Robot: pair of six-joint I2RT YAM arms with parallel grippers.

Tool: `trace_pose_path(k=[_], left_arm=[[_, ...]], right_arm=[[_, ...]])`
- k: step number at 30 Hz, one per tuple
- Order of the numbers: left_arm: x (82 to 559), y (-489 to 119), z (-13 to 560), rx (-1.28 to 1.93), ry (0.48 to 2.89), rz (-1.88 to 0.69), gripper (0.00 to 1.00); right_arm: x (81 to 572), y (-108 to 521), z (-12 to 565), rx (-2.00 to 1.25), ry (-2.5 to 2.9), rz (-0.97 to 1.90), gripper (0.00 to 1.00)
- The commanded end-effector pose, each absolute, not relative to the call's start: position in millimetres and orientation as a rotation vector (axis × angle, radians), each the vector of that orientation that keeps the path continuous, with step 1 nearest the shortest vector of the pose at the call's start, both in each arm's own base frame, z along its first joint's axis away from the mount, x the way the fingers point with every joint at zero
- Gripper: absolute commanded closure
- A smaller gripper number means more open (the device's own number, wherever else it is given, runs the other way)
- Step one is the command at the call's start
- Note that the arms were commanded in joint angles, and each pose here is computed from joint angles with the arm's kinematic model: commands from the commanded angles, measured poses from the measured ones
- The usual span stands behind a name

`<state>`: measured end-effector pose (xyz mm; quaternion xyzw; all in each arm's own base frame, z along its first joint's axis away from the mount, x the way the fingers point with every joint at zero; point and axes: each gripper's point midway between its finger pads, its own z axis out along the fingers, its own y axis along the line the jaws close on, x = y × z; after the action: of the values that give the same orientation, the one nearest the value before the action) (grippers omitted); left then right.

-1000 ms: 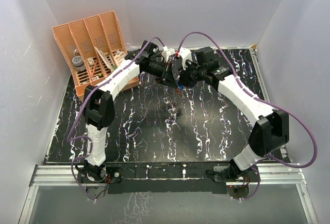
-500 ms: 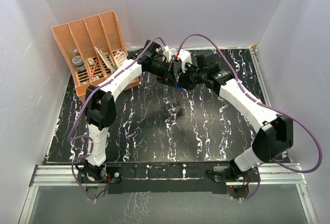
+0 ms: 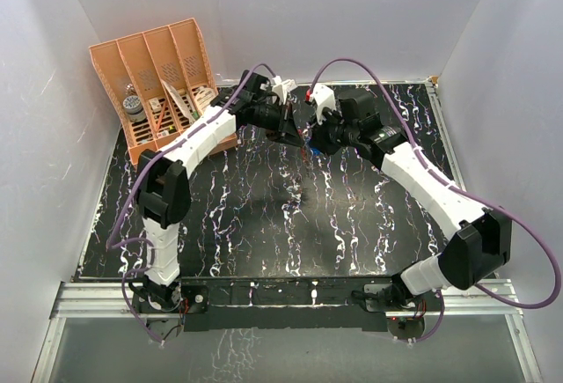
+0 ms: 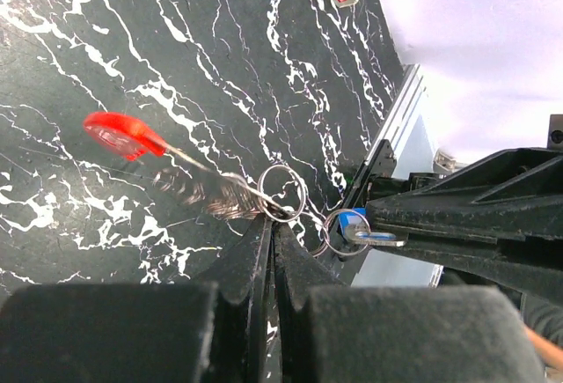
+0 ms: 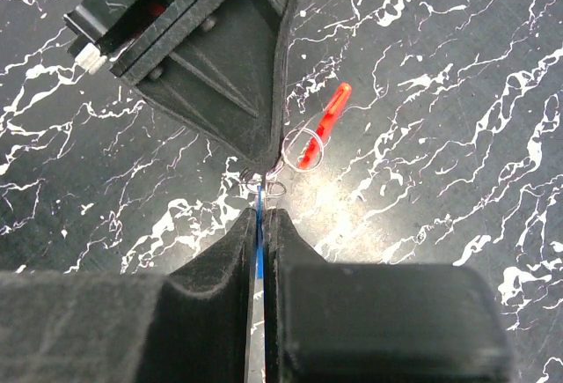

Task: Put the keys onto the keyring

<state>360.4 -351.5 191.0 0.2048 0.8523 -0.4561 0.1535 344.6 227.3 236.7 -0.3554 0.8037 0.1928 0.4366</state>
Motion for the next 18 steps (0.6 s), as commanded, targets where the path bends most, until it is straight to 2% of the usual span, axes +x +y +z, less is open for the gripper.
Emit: trace_pose_path(k=[1, 18], left_arm=[[379.7, -328.6, 198.2, 0.446, 2.421, -1.199, 1.0], [390.0, -315.8, 211.5, 0.329, 2.344, -1.252, 1.0]], right_arm=[[352.6, 228.9, 319.2, -0.794, 1.751, 0.452, 1.0], [362.9, 224.7, 353.1, -0.75, 1.691, 0.403, 1.0]])
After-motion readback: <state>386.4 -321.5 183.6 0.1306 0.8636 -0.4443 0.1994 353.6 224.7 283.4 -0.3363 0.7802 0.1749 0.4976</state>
